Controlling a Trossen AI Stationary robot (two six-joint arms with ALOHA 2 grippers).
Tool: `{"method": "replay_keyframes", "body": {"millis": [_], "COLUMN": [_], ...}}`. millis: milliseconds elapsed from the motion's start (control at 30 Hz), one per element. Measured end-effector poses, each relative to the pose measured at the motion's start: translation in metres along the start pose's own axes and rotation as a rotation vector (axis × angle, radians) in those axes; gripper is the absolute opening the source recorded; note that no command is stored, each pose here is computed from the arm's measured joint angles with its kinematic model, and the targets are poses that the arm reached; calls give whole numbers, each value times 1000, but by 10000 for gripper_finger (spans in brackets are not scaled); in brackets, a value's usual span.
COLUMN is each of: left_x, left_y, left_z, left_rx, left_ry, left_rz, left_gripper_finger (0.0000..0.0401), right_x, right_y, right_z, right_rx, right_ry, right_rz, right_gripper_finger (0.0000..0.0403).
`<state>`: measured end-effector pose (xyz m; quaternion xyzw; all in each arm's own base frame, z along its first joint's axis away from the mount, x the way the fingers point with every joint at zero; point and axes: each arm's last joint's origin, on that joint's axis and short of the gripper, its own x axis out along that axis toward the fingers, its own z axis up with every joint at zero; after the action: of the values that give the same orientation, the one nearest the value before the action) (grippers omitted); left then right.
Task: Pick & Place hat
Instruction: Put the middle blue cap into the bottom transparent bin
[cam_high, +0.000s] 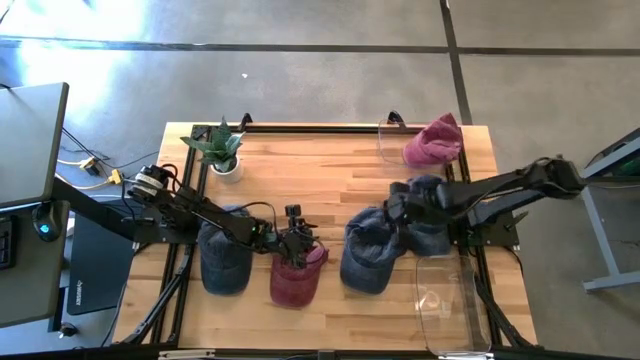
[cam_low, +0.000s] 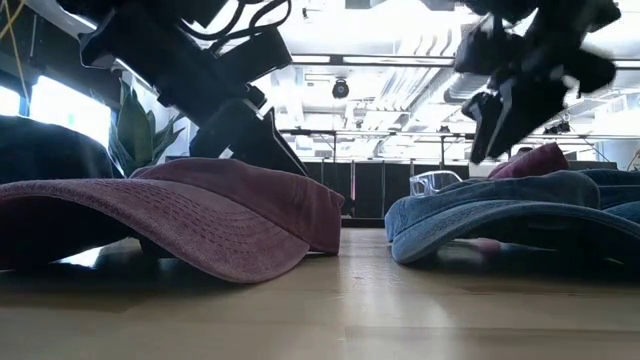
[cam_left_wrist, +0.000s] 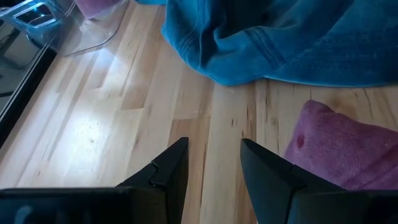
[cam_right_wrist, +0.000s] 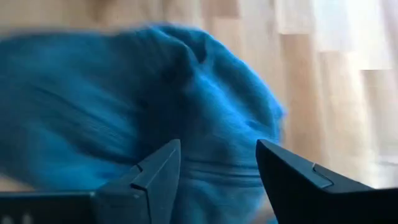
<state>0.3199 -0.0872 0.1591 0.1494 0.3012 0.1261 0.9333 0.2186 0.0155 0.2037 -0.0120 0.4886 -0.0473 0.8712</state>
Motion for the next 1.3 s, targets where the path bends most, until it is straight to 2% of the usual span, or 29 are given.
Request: {"method": "replay_keyframes", "body": {"millis": [67,300,400,567,633,700,800,867,967,1033,1100,1133,1233,1300], "left_x": [0,0,0,-3,-17,-31,-49,-59,-82,-95,-103,-106,-113,-112], "left_y": [0,0,0,0,2,3,2,-1,-8,-15,-23,-27,-36,-40], "left_z": [0,2,2,1,6,20,24,27,33,33,32,30,28,27], "left_rx": [10,9,9,39,75,67,103,120,141,165,186,200,224,235], "left_ry": [-1,-17,-17,5,27,0,18,11,-38,-66,-85,-89,-105,-95], "left_rz": [0,-3,-6,46,115,180,258,296,343,354,343,337,279,192], "left_gripper_finger": [140,140,140,140,140,140,140,140,140,140,140,140,140,140], "right_x": [10,48,60,59,50,36,14,1,-17,-22,-20,-16,7,26], "right_y": [6,16,17,18,17,15,8,2,-8,-13,-12,-9,6,17], "right_z": [-2,-4,-4,6,20,40,70,86,108,114,113,109,88,69], "right_rx": [-48,-89,-114,-162,-186,-196,-246,-290,-301,-299,-300,-302,-307,-308], "right_ry": [42,153,163,103,50,-25,-114,-150,-209,-214,-219,-224,-207,-181], "right_rz": [-42,-31,-31,-52,-106,-169,-269,-384,-594,-656,-606,-539,-269,-95], "right_gripper_finger": [212,191,151,33,11,20,18,7,11,10,5,5,9,6]}}
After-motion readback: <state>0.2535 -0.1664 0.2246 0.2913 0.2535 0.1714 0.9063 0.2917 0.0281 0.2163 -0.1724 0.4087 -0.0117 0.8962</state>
